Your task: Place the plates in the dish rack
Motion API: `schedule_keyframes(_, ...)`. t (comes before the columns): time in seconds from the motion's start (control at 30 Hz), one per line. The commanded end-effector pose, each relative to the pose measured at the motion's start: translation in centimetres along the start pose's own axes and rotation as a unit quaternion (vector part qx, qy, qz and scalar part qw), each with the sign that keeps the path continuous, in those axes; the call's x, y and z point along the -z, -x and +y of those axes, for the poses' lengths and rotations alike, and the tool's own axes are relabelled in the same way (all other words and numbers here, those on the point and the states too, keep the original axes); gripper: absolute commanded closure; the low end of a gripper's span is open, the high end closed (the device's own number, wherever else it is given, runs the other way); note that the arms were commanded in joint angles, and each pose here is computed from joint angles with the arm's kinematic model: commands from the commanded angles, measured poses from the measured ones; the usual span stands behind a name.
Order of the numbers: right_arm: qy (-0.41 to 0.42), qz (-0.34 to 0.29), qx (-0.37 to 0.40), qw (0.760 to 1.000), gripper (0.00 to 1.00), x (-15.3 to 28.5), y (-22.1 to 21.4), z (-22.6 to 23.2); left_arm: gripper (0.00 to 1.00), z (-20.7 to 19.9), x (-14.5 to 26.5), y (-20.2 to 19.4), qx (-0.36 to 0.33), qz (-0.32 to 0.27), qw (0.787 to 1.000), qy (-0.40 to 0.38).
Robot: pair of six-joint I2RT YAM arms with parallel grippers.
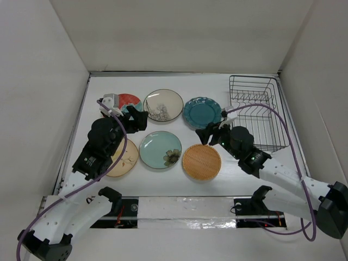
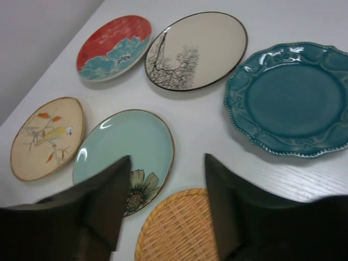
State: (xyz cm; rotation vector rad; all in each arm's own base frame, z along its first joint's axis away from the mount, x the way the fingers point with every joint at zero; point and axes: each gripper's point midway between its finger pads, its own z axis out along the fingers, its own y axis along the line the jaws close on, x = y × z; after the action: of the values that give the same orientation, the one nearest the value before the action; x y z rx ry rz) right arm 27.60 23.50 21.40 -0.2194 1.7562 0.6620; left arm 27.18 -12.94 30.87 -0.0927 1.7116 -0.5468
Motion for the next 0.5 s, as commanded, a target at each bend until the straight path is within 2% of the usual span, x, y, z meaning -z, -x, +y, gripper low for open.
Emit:
schedule_keyframes(0.0,0.081,-0.048,-0.026,0.995,0.46,0.4,3.0,4.0,0.29,-0.8,0.4,2.5,0.025,-0.032,0.999,-0.006)
schedule_keyframes(0.03,0.093,-0.038,-0.027,0.995,0.55,0.3,2.5,4.4,0.32,-0.8,0.4,2.6,0.026,-0.034,0.999,-0.005)
schedule_keyframes(0.07,0.102,-0.032,-0.027,0.994,0.75,0.3,2.3,5.0,0.34,-0.7,0.5,2.7,0.03,-0.036,0.999,-0.002)
schedule_keyframes(0.1,0.113,-0.027,-0.026,0.993,0.81,0.4,2.0,5.6,0.36,-0.6,0.7,3.0,0.033,-0.043,0.999,0.0)
schedule_keyframes(0.13,0.115,-0.025,-0.03,0.993,0.88,0.3,2.1,5.8,0.42,-0.6,0.9,3.2,0.036,-0.047,0.998,0.003)
schedule_keyframes(0.17,0.121,-0.019,-0.029,0.992,1.0,0.3,1.8,6.3,0.46,-0.5,1.0,3.4,0.038,-0.052,0.998,0.004)
schedule_keyframes(0.2,0.123,-0.014,-0.029,0.992,1.0,0.2,1.7,6.4,0.49,-0.5,1.3,3.6,0.04,-0.057,0.998,0.004)
schedule_keyframes(0.3,0.124,0.006,-0.024,0.992,1.0,-0.4,1.1,6.8,0.69,-0.7,1.5,4.1,0.034,-0.063,0.997,-0.001)
schedule_keyframes(0.33,0.138,0.017,-0.021,0.99,1.0,-0.4,0.9,7.4,0.81,-0.7,1.5,4.2,0.03,-0.062,0.998,0.0)
schedule_keyframes(0.4,0.14,0.046,-0.018,0.989,1.0,-1.2,-0.5,7.6,0.96,-0.9,1.4,4.3,0.021,-0.058,0.998,-0.004)
schedule_keyframes(0.47,0.15,0.08,-0.018,0.985,1.0,-1.9,-1.4,8.1,1.0,-1.1,1.3,4.2,0.007,-0.053,0.999,-0.01)
